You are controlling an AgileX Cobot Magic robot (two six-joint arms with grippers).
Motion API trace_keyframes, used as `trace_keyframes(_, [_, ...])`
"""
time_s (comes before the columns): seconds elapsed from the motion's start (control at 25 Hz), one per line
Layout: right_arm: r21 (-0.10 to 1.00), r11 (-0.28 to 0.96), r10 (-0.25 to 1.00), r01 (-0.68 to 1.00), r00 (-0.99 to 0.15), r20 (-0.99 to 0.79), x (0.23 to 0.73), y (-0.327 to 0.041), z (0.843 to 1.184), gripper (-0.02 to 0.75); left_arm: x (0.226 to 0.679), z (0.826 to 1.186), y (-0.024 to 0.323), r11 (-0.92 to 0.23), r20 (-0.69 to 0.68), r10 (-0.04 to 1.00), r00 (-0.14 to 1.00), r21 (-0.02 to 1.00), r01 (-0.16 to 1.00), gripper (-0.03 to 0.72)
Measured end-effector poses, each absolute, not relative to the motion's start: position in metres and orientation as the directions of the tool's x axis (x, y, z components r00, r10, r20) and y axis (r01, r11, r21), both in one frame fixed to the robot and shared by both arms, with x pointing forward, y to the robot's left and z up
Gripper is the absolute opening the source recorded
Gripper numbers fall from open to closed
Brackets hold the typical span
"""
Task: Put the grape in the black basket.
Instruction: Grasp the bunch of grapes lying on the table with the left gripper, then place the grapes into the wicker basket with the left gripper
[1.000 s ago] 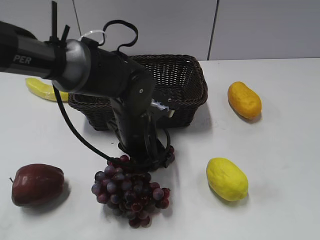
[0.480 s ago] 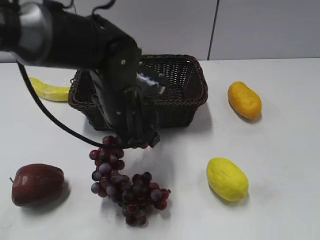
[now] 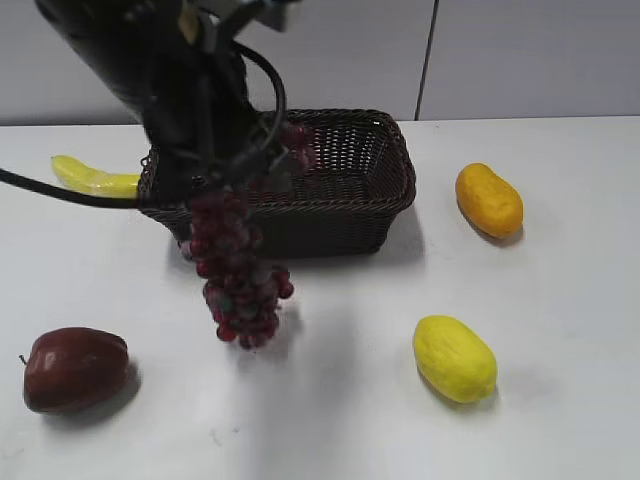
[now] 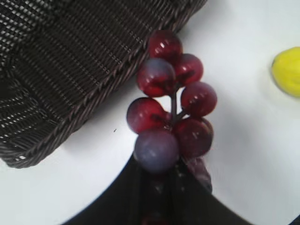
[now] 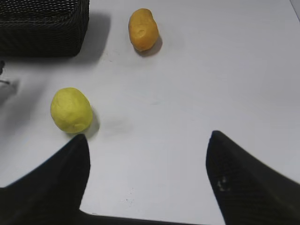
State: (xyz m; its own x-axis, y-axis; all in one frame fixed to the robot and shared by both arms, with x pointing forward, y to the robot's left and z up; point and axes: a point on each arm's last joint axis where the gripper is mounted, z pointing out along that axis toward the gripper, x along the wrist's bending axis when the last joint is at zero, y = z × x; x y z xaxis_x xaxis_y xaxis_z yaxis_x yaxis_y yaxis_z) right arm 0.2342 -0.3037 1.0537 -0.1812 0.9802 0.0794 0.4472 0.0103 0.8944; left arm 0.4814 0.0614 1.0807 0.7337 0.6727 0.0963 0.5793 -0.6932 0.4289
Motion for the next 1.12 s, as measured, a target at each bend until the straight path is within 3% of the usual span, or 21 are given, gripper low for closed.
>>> trace_keyframes(0.28, [0.894, 0.010, 0.980, 0.447, -0.181, 0.079, 0.234, -0.304, 1.054, 0.585, 0.453, 1.145, 0.094, -0.634, 0.139, 0.685, 0.715, 0.597, 0.491, 0.078])
trace_keyframes(0.56, [0.894, 0.010, 0.980, 0.447, -0.181, 0.079, 0.234, -0.304, 1.054, 0.585, 0.436, 1.194, 0.118, -0.540, 0.212, 0.699, 0.683, 0.783, 0.310, 0.078])
trace_keyframes(0.96, [0.894, 0.010, 0.980, 0.447, -0.181, 0.079, 0.234, -0.304, 1.054, 0.585, 0.453, 1.228, 0.107, -0.459, 0.435, 0.682, 0.588, 0.881, -0.119, 0.072])
trace_keyframes(1.12, [0.894, 0.011, 0.980, 0.447, -0.182, 0.078, 0.234, -0.304, 1.054, 0.585, 0.476, 1.224, 0.099, -0.419, 0.460, 0.690, 0.559, 0.883, -0.210, 0.066])
